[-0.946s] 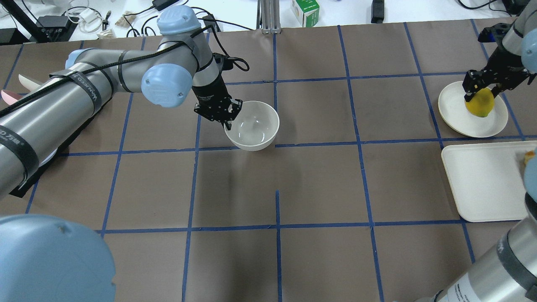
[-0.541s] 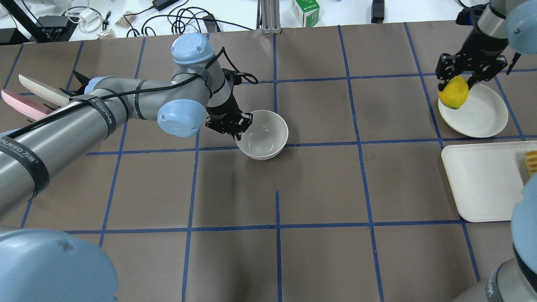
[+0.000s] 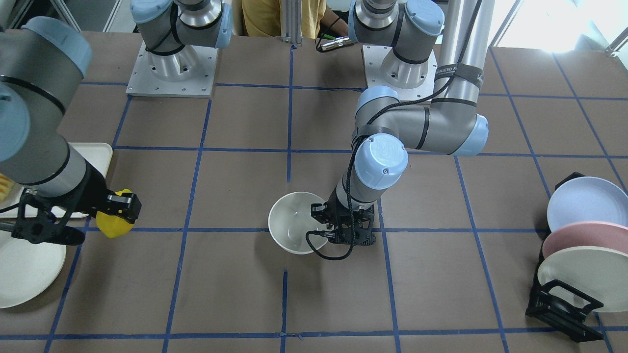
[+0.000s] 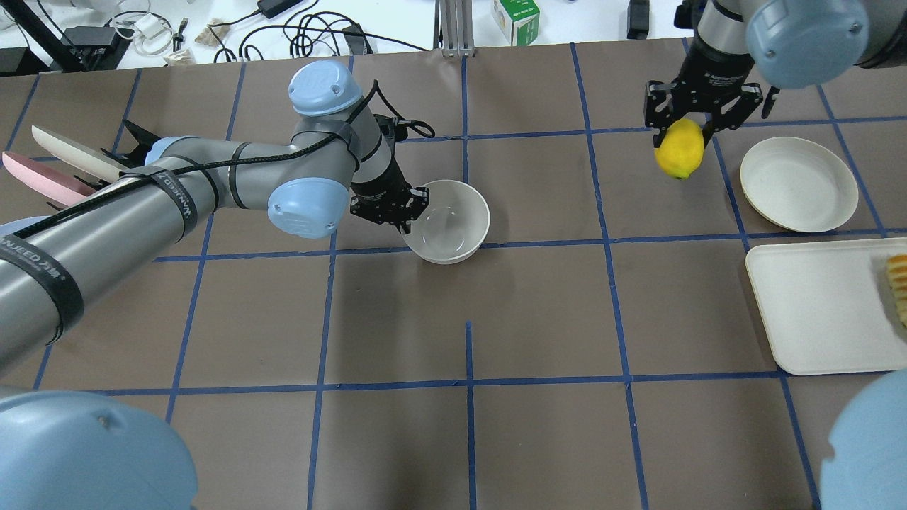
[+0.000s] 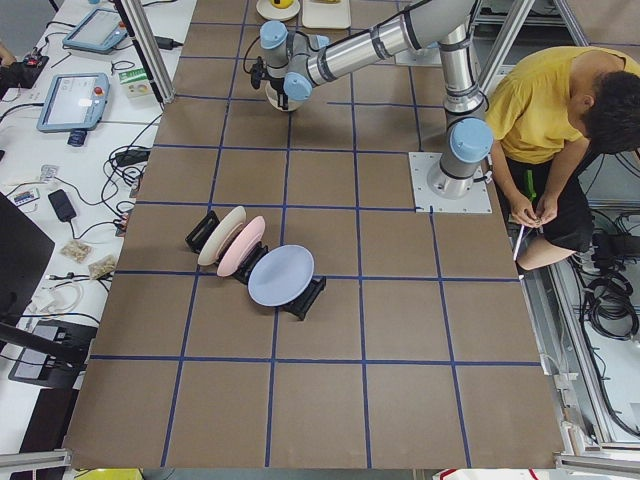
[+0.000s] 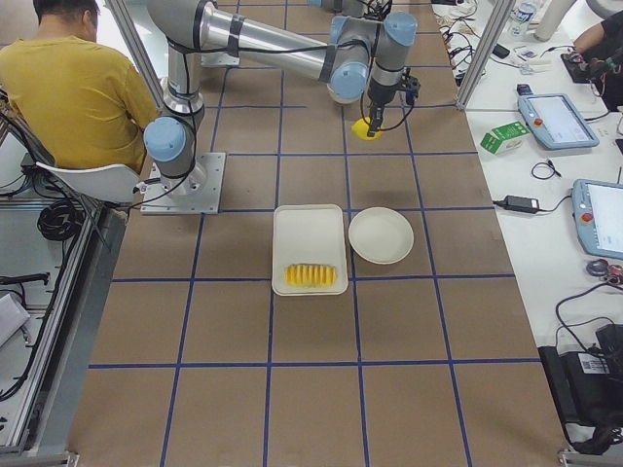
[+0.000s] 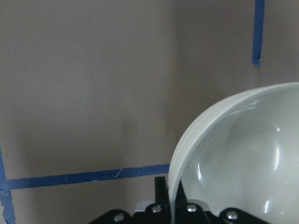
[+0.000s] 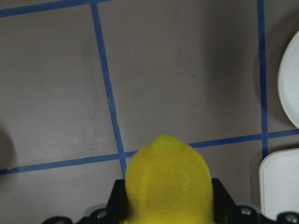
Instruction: Place bowl and put lemon in it
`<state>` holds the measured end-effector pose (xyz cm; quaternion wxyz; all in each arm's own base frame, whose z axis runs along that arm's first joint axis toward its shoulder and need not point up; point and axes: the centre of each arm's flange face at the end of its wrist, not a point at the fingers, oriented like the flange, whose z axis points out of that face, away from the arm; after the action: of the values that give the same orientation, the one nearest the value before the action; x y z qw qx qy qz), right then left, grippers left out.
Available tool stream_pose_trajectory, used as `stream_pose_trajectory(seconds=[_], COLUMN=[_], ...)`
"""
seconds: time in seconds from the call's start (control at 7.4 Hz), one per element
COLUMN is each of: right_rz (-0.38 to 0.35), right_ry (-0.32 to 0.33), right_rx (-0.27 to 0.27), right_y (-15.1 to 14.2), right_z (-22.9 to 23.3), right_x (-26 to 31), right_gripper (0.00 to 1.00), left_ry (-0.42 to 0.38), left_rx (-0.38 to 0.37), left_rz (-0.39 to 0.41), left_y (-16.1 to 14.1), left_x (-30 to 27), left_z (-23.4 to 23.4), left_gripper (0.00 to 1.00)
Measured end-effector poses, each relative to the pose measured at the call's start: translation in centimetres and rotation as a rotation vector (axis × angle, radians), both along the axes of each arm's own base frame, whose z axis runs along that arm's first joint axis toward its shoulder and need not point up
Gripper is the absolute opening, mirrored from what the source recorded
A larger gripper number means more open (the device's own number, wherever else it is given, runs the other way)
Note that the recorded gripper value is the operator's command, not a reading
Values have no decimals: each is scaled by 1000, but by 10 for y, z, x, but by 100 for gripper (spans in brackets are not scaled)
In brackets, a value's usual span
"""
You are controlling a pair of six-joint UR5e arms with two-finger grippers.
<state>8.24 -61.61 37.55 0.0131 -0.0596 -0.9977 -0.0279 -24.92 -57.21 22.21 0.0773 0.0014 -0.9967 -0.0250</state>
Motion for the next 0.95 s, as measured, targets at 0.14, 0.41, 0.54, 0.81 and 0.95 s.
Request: stream_pose_trajectory(seconds=[0.14,0.41,0.54,0.81,0.95], right_rz=[8,35,32,10,-5], right_ry=[0,-4,-4,-33,-68], right_rx=[-5,-16,-21,-23,-27], right_y=[4,10,15,19,20], right_z=[3,6,6,6,6], right_x=[19,52,72,94,101], right_gripper=[0,0,0,0,0], left_ry=[5,20,23,29,31], left_rx=[6,8,6,-12,-28], left_rz=[17,21,26,35,43], left_y=[1,4,4,0,-7], left_x=[-5,-17,-19,-12,3], left_z=[-2,-3,-3,9,27], left_gripper=[0,92,100,100,100])
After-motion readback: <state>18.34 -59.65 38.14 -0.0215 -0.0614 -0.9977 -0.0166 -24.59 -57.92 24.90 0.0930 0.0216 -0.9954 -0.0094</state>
